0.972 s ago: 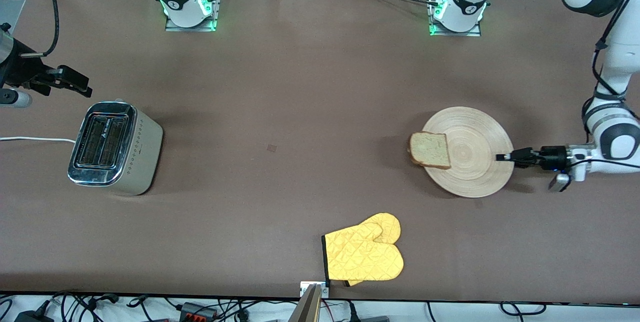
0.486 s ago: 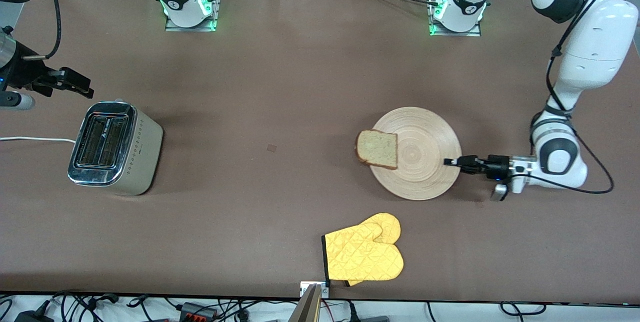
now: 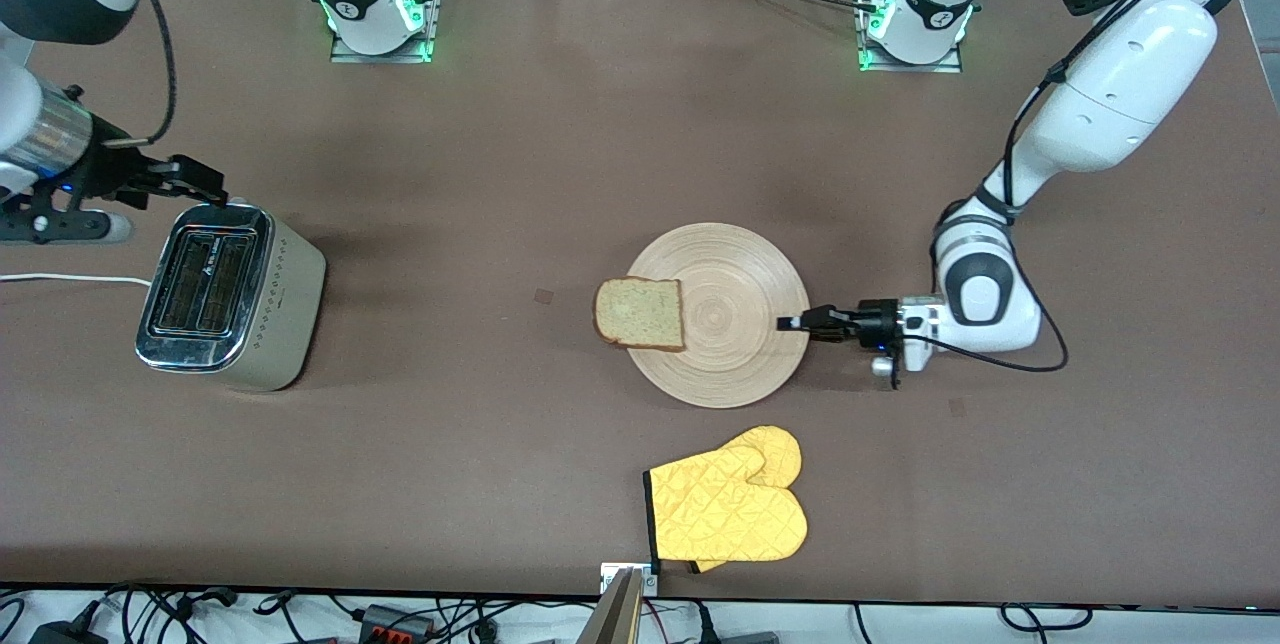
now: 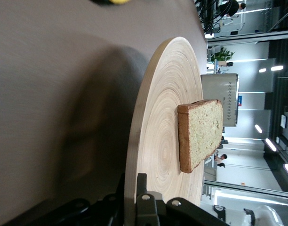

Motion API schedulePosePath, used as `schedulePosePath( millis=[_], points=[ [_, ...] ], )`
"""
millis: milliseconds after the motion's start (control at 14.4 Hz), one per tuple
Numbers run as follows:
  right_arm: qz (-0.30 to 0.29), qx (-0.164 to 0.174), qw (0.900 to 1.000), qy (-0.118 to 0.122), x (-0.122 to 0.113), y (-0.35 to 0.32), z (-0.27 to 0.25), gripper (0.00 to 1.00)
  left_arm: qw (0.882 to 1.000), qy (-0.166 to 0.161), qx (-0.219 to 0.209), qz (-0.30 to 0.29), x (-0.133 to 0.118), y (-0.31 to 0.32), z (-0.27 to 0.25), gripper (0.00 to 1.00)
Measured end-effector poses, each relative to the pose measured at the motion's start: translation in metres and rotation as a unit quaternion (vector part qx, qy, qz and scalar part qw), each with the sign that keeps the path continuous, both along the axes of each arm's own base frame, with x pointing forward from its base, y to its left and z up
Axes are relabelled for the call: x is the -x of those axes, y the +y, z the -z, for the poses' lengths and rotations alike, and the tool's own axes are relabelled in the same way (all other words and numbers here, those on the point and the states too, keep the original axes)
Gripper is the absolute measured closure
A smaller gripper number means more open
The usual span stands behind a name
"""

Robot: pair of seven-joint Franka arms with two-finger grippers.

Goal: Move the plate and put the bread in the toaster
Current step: 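Slide the plate to mid-table while the right gripper reaches the bread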

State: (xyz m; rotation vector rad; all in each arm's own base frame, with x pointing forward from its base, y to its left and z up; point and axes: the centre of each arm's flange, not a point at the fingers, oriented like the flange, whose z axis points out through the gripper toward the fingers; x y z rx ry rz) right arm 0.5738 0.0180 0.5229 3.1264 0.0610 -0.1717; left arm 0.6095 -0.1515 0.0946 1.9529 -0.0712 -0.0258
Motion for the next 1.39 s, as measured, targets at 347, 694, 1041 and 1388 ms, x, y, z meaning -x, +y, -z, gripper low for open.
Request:
schedulePosePath(
  millis=[347,694,1041,1388],
  points=[
    [-0.005,-0.025,1.0,0.01,-0.005,0.019,0.014,0.0,1.0,-0.003,0.015,0.002,0.024,-0.059,0.008,0.92],
    [-0.005,-0.06,0.998,0.015,-0.028,0.042,0.064,0.0,1.0,-0.01,0.023,0.004,0.03,-0.076,0.009,0.87],
    [-0.042,-0.059,0.997,0.017,-0.029,0.095,0.084,0.0,0.999,-0.015,0.031,0.001,0.026,-0.07,0.004,0.41],
    [-0.032,-0.123,0.991,0.032,-0.033,0.137,0.119,0.0,0.998,-0.052,0.018,0.015,0.003,-0.021,-0.017,0.0]
  ],
)
